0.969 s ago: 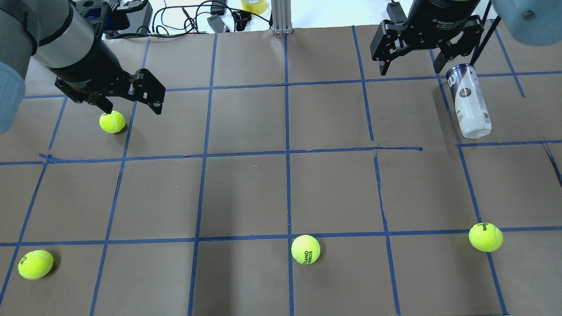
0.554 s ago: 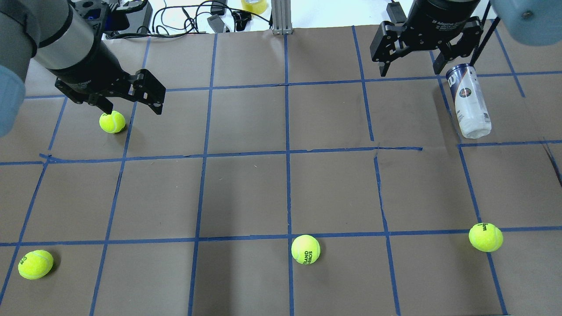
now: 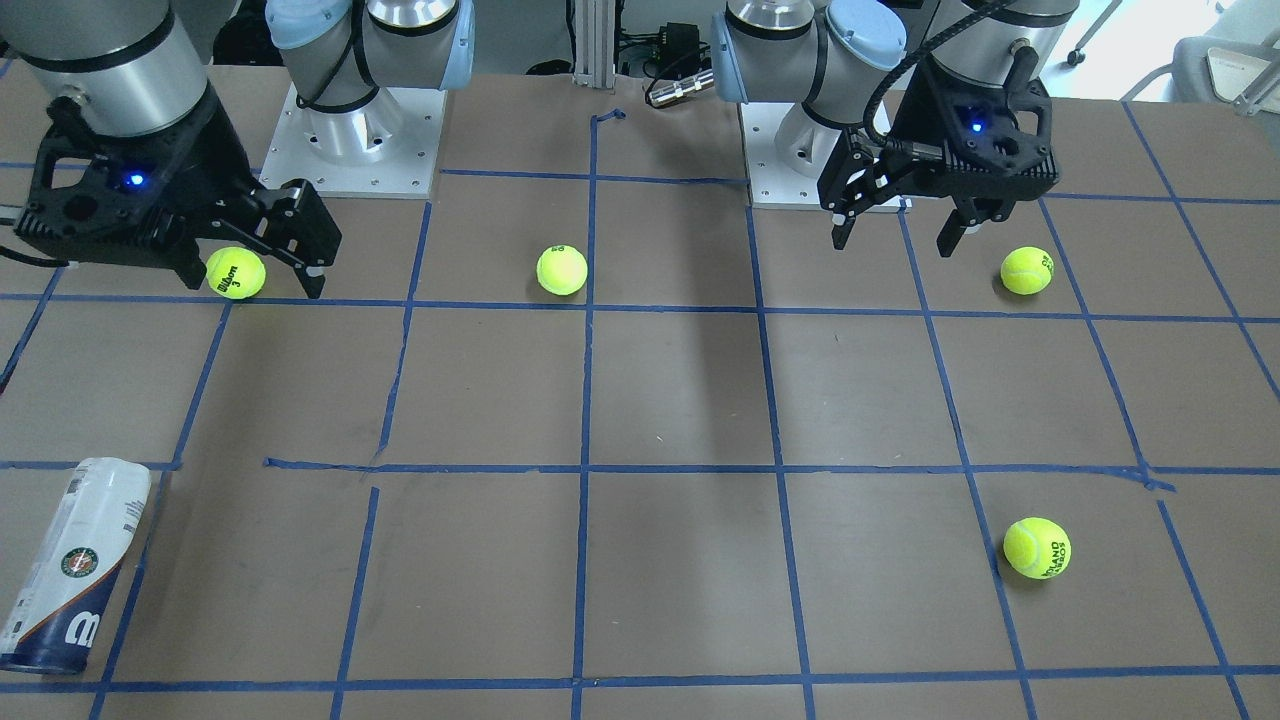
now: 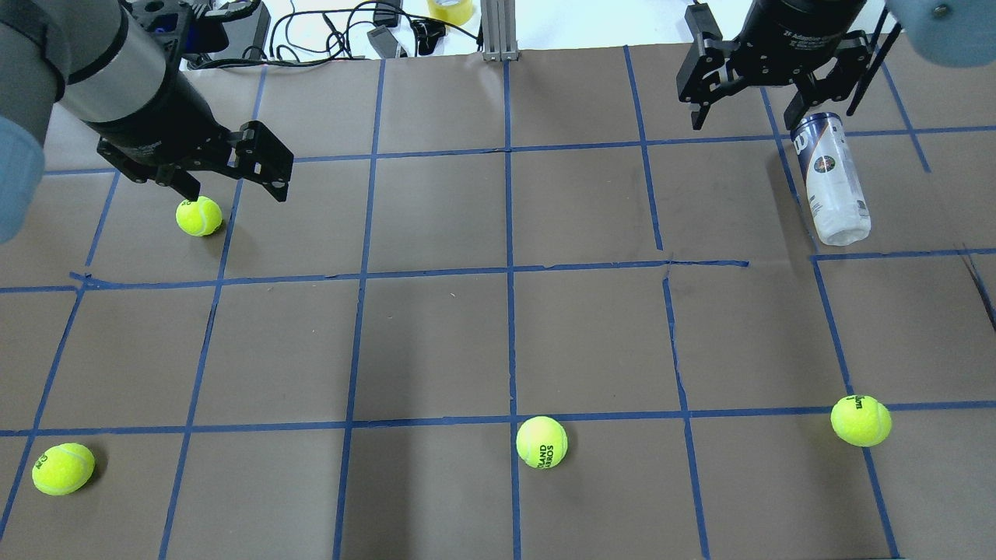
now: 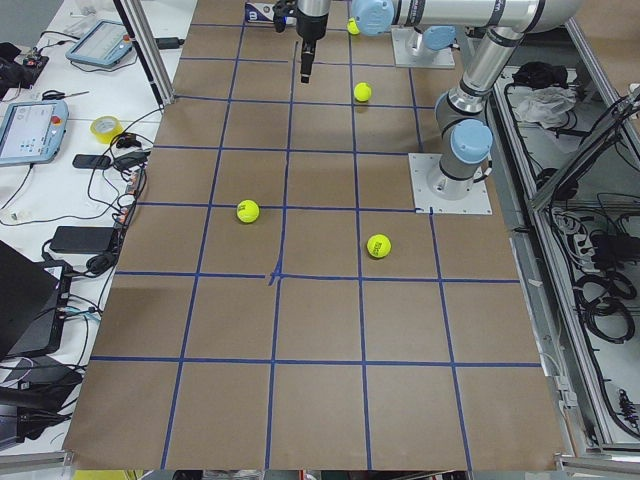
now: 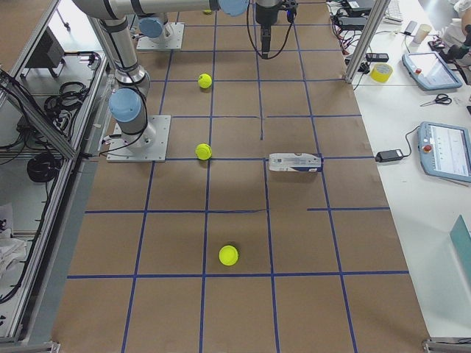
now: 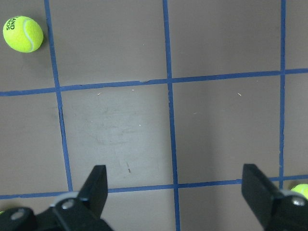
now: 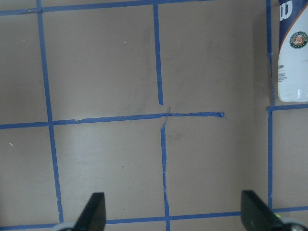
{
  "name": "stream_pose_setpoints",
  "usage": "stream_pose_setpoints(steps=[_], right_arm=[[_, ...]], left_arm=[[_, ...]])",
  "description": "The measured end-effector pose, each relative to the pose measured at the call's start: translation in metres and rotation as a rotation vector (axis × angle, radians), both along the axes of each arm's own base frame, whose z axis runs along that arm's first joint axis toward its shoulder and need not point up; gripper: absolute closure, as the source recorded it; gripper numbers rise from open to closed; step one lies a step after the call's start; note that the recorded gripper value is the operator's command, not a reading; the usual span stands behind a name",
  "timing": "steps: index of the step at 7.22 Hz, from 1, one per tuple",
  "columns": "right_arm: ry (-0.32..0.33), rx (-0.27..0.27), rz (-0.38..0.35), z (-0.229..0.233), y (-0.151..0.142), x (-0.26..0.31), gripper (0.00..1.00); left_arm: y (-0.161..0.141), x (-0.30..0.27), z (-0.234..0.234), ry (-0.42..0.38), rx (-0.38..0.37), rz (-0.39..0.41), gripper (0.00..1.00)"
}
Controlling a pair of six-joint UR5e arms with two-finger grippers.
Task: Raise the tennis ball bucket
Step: 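Move the right gripper down around the upright white tennis ball can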
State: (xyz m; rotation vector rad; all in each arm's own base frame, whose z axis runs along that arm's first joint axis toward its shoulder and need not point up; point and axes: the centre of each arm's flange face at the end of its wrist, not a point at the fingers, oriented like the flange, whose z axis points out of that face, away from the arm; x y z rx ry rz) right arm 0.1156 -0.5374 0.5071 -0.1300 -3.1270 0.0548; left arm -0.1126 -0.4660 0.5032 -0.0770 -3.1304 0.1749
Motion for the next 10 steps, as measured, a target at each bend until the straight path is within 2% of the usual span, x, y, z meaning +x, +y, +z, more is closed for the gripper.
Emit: stream_pose_setpoints(steps=[2, 3, 6, 7, 10], right_arm=[[0.002, 0.033, -0.081, -0.032, -0.034, -0.056, 0.0], [0.012, 0.024, -0.102, -0.056, -0.059, -0.094, 0.0], [0.043, 0.005, -0.077, -0.161, -0.126, -0.192, 0.0], [0.053, 0.001, -0.06, -0.19, -0.14, -0.214, 0.0], [0.076, 0.019, -0.005, -0.241, -0.157, -0.241, 0.0]], left_arm=[[0.001, 0.0, 0.001, 0.0, -0.002, -0.001, 0.0], [0.001, 0.0, 0.001, 0.0, -0.003, 0.003, 0.0], [0.001, 0.0, 0.001, 0.0, -0.003, 0.005, 0.0], [0.001, 0.0, 0.002, 0.0, -0.003, 0.006, 0.0], [0.002, 0.0, 0.002, 0.0, -0.005, 0.002, 0.0]])
